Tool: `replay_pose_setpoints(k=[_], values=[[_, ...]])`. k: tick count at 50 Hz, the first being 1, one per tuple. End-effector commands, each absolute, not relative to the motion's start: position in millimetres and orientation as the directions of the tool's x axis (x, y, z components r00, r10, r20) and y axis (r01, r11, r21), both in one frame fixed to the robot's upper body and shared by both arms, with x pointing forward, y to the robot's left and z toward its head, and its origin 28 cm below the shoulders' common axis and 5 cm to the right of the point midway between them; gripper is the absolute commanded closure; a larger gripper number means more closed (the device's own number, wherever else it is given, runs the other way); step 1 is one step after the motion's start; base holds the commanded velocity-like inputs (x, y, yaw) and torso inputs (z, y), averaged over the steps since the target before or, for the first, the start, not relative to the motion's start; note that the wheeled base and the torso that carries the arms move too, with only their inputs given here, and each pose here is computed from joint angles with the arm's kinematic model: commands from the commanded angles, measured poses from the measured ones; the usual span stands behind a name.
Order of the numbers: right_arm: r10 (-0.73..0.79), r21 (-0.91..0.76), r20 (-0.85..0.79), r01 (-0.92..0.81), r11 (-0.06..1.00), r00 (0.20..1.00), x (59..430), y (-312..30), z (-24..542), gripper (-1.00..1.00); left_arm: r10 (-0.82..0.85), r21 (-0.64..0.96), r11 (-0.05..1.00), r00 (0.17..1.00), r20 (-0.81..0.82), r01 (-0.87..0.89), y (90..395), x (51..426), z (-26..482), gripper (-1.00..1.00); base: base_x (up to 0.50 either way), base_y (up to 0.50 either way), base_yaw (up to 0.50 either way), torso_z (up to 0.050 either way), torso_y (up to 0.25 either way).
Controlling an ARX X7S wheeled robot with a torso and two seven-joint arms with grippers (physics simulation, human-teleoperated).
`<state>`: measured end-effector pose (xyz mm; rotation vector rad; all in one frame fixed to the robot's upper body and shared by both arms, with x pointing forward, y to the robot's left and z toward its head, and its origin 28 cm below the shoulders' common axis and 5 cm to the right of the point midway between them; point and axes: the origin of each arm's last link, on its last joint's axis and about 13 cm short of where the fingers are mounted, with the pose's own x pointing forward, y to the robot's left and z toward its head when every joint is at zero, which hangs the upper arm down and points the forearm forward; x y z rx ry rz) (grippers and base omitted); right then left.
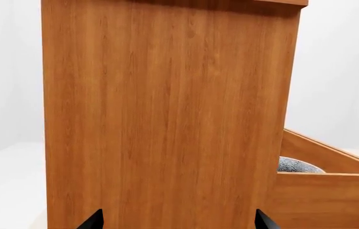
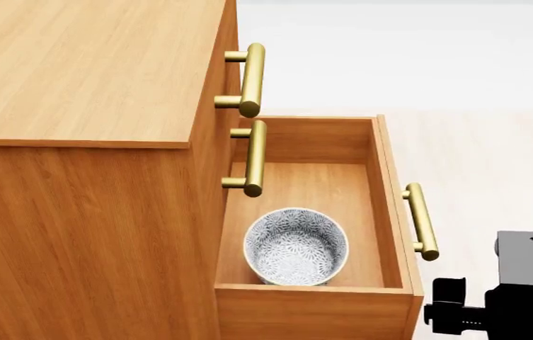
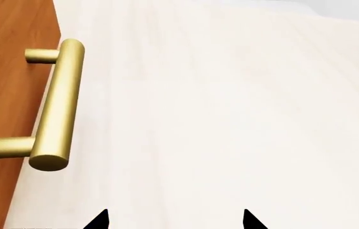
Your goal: Put the bowl in the bottom drawer of the cabinet and close it.
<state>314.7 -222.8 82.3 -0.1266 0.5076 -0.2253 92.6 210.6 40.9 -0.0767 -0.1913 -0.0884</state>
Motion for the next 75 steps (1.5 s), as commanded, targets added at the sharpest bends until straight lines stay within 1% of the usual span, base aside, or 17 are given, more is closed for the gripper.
replay_pose_setpoints(k=[1,75], values=[[-0.212,-0.159,-0.473,0.154,0.975,0.855,316.1,-215.9,82.7,-1.00,-0.079,-0.068,0.993,0.978,0.193,0.093,210.5,92.8,40.7,-1.00,0.00,0.00,0.00,0.000,0.000],[-0.071,-0.135,-0.470,0.008,0.991,0.880,328.5,-172.8,81.7,-1.00,-0.072,-0.075,0.993,0.979,0.193,0.088,211.0,93.1,41.0,-1.00,0.00,0.00,0.00,0.000,0.000]])
